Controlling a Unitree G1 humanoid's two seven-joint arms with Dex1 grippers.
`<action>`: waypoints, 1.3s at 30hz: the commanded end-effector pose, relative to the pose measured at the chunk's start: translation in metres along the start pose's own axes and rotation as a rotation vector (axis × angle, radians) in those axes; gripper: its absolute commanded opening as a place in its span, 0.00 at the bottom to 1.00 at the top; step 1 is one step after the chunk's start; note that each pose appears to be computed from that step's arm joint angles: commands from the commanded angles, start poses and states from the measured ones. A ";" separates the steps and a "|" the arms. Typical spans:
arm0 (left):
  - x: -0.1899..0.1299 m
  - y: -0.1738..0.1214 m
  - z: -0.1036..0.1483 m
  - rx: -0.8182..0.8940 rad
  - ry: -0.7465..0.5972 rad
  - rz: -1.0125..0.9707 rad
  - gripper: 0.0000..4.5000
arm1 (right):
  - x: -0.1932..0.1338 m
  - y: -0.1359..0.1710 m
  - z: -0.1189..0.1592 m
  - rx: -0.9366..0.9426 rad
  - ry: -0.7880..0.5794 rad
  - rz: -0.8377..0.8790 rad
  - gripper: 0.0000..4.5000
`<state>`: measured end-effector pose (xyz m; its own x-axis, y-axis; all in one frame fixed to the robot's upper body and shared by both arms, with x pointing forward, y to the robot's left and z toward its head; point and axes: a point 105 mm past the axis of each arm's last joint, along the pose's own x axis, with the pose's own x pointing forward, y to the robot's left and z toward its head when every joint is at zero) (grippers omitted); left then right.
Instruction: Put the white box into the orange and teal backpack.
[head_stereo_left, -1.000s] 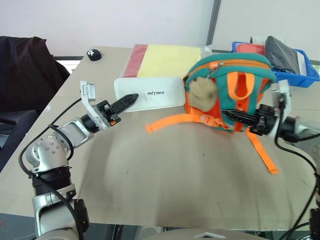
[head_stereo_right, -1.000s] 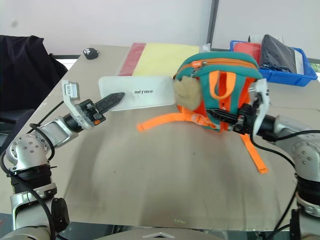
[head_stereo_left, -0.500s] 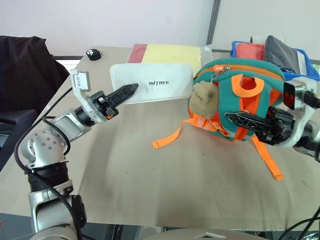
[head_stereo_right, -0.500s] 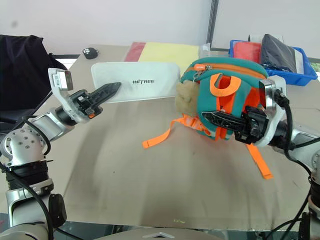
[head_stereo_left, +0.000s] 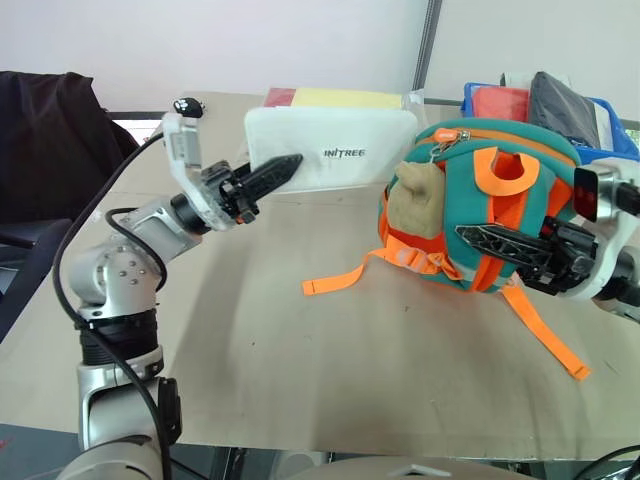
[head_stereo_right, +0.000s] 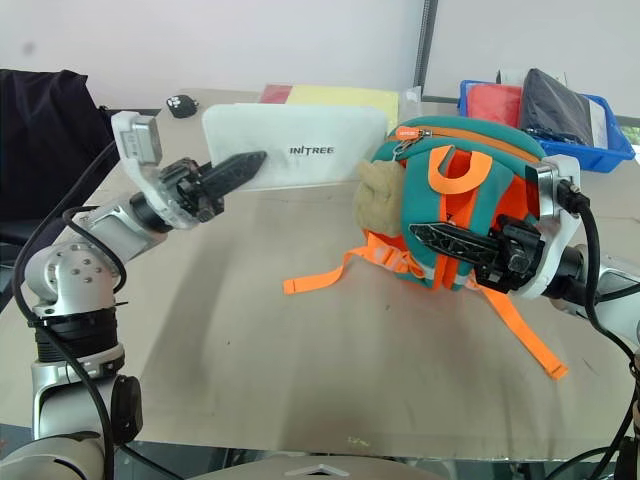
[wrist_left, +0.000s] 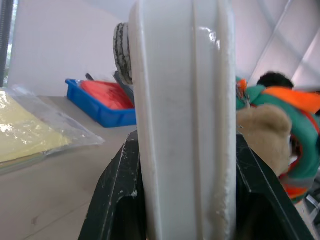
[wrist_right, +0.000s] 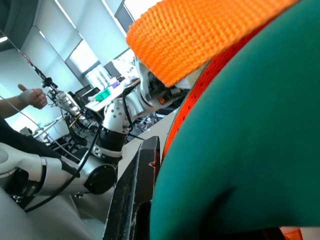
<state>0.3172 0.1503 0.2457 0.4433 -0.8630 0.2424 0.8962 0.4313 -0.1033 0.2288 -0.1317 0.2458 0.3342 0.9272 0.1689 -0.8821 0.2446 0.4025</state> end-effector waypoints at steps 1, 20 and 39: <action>0.007 -0.010 0.001 0.151 0.008 -0.075 0.27 | 0.003 0.011 0.006 -0.027 -0.026 0.036 0.19; -0.031 -0.003 -0.012 0.371 0.149 -0.299 0.27 | -0.003 -0.006 0.003 -0.020 -0.046 -0.039 0.19; 0.151 0.003 -0.069 0.398 0.348 -0.318 0.27 | 0.019 -0.023 -0.007 -0.065 -0.083 -0.086 0.19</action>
<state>0.3794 0.0220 0.2126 0.1606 -0.9836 -0.0821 0.9533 0.1330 0.2710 0.2532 -0.1220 0.2249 0.4415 0.8783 0.1834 -0.8474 0.3410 0.4069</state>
